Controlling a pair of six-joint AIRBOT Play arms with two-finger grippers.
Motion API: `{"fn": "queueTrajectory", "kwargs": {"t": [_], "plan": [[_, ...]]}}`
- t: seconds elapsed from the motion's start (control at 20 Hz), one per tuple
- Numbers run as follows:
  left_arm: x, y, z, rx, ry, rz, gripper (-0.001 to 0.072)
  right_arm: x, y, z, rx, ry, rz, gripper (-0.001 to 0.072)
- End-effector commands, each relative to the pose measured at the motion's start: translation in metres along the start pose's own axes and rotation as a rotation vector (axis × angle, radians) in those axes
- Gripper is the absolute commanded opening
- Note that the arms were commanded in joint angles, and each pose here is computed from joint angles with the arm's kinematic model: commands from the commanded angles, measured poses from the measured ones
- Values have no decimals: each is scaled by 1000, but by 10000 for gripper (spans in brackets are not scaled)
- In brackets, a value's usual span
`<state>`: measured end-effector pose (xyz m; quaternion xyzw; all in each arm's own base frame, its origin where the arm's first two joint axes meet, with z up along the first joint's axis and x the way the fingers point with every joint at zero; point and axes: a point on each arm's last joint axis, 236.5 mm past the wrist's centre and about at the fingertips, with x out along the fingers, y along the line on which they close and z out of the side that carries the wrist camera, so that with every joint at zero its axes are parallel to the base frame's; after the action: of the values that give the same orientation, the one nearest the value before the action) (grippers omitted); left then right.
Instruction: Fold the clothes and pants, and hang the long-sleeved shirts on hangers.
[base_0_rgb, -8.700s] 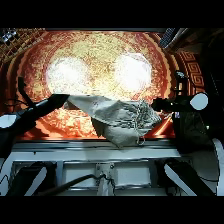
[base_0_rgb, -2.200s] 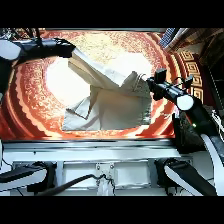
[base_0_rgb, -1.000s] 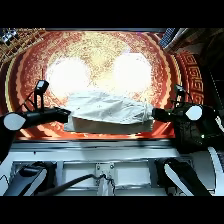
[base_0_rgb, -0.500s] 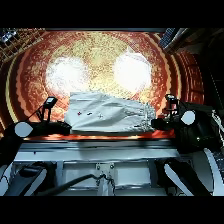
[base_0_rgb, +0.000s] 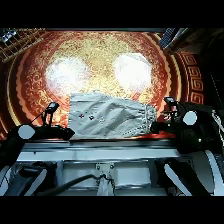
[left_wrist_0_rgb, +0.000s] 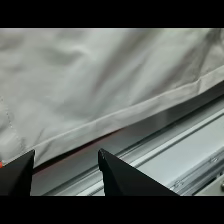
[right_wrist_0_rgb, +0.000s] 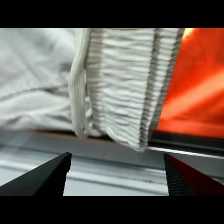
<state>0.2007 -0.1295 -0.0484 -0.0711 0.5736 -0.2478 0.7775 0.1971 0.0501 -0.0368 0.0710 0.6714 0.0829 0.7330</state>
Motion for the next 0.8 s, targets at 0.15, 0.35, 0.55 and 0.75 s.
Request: {"fn": "queueTrajectory", "kwargs": {"t": [0.15, 0.35, 0.55, 0.75], "plan": [[-31, -49, 73, -129, -237, -187, 437, -2, -25, 55, 177, -197, 24, 624], [-43, -70, 95, -192, -325, -297, 437, 11, -32, 83, 268, -244, 186, 628], [-42, -82, 92, -178, -310, -327, 437, 19, -41, 87, 231, -244, 222, 627], [-41, -85, 91, -172, -305, -331, 437, 31, -46, 86, 218, -221, 224, 623]]}}
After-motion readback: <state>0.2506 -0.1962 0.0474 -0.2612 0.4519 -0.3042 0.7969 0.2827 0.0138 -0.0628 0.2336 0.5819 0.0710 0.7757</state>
